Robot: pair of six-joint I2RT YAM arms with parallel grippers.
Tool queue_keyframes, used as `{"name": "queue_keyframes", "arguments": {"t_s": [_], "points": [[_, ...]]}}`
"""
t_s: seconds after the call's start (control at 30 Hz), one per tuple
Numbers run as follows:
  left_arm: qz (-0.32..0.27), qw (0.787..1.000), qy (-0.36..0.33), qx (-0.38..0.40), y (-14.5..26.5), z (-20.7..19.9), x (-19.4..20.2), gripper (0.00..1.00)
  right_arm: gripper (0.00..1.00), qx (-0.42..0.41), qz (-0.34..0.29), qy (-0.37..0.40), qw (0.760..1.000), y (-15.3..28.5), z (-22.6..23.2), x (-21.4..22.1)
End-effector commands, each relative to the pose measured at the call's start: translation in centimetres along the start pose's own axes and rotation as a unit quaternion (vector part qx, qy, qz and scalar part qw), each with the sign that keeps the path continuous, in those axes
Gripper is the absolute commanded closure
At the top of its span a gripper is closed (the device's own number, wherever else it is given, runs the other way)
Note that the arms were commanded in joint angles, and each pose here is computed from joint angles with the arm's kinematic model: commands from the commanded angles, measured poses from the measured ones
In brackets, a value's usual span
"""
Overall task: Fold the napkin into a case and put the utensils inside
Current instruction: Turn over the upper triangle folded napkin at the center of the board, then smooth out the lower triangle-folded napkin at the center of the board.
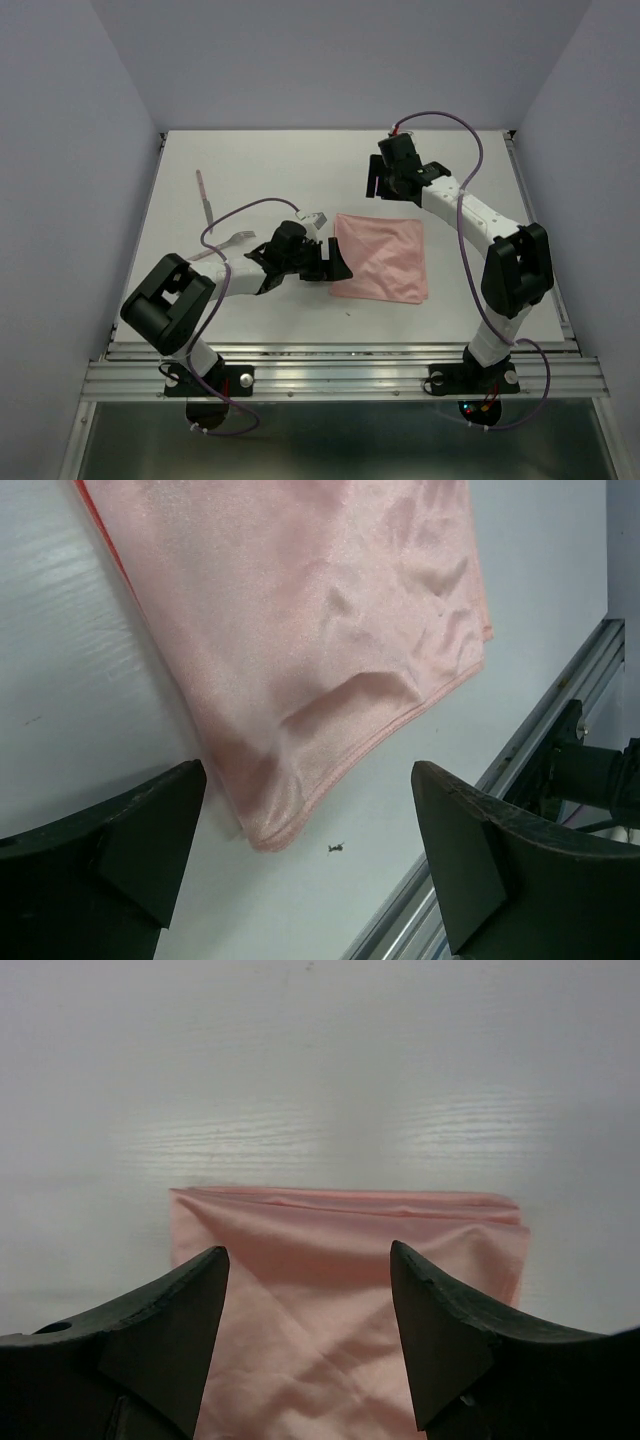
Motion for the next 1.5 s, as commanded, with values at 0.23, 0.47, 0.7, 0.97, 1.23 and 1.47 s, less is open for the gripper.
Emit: {"name": "queue_keyframes", "arguments": {"t_s": [0.23,0.47,0.7,0.97,1.23,1.47], "points": [[-0.07,0.994,-0.016,-0.082,1.9,-0.5,-7.1,0.18,0.29,0.031,-0.018,-0.044,0.998,1.6,-4.4,0.8],[-0.06,0.987,0.042,-0.146,-1.3,3.1,-11.1,0.36,0.3,0.032,-0.025,-0.046,0.998,3.0,-5.2,1.2],[-0.042,0.987,0.053,-0.145,-4.0,3.8,-12.9,0.31,0.31,0.044,-0.018,-0.047,0.998,3.1,-6.3,2.1],[-0.015,0.983,0.063,-0.172,-6.1,5.6,-12.3,0.35,0.32,0.053,0.001,-0.045,0.998,2.6,-7.3,3.5],[-0.014,0.981,0.084,-0.177,-7.4,6.5,-11.8,0.59,0.36,0.049,0.025,-0.067,0.996,0.8,-9.7,4.1],[-0.016,0.98,0.088,-0.177,-7.6,6.8,-11.6,1.0,0.42,0.027,0.051,-0.126,0.99,-1.6,-13.3,3.4]]}}
Point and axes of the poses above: each gripper's point midway between its finger pads, its own y axis back along the fingers, its own z axis along the line the jaws close on, x = y × z, the point moved 7 cm from there along y, back along the fingers, and after that the axes turned 10 degrees about -y, right-handed, at the moved point
